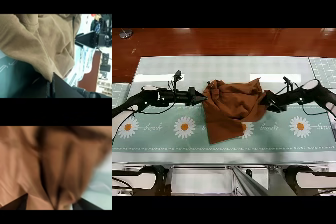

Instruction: Fold the shirts.

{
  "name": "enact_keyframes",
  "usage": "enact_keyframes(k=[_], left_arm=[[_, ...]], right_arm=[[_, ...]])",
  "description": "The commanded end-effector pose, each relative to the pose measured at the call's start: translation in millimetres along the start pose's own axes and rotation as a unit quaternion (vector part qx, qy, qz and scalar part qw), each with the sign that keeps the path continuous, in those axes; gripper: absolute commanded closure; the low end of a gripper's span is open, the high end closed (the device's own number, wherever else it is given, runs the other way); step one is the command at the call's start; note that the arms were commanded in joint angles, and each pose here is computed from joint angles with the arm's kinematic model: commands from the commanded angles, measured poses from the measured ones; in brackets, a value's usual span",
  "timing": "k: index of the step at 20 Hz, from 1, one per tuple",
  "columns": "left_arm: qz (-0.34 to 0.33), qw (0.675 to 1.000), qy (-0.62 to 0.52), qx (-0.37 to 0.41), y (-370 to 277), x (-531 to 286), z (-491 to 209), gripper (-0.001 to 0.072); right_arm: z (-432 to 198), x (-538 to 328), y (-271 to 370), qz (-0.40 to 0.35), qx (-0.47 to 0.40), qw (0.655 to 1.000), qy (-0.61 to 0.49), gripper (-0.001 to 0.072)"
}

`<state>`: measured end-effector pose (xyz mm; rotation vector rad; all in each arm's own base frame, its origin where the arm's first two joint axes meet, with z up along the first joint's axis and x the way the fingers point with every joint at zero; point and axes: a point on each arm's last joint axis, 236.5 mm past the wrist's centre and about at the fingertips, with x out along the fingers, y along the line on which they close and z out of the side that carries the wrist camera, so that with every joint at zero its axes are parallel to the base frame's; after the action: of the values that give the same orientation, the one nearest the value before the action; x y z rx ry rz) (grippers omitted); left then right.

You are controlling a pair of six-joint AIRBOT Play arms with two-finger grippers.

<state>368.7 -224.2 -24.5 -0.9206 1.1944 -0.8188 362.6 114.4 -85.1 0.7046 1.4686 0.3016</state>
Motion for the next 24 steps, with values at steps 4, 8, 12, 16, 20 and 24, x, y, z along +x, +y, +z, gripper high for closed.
enact_keyframes(k=[4, 8, 12, 16, 20, 24], left_arm=[[-0.014, 0.999, -0.025, 0.022, -21.7, -9.1, 16.7, 0.0670], [-0.083, 0.971, -0.207, 0.083, -139.6, -99.6, 115.0, 0.0670], [-0.103, 0.912, -0.293, 0.267, -306.5, -206.9, 128.0, 0.0670], [-0.022, 0.855, -0.304, 0.419, -390.3, -262.2, 66.8, 0.0671], [0.002, 0.794, -0.348, 0.499, -451.5, -295.6, -15.3, 0.0670], [0.120, 0.741, -0.396, 0.529, -454.0, -322.7, -72.2, 0.0670]], right_arm=[[4.4, 8.2, 60.5, 0.017, -0.075, 0.996, 0.033, 0.0685], [71.6, -103.9, 152.1, 0.029, -0.177, 0.977, -0.119, 0.0685], [66.0, -265.7, 271.2, 0.056, -0.303, 0.909, -0.279, 0.0685], [-18.4, -357.5, 316.1, 0.072, -0.382, 0.852, -0.350, 0.0685], [-117.4, -388.6, 303.3, 0.037, -0.445, 0.830, -0.334, 0.0685], [-192.3, -402.9, 285.5, 0.024, -0.472, 0.815, -0.335, 0.0684]])
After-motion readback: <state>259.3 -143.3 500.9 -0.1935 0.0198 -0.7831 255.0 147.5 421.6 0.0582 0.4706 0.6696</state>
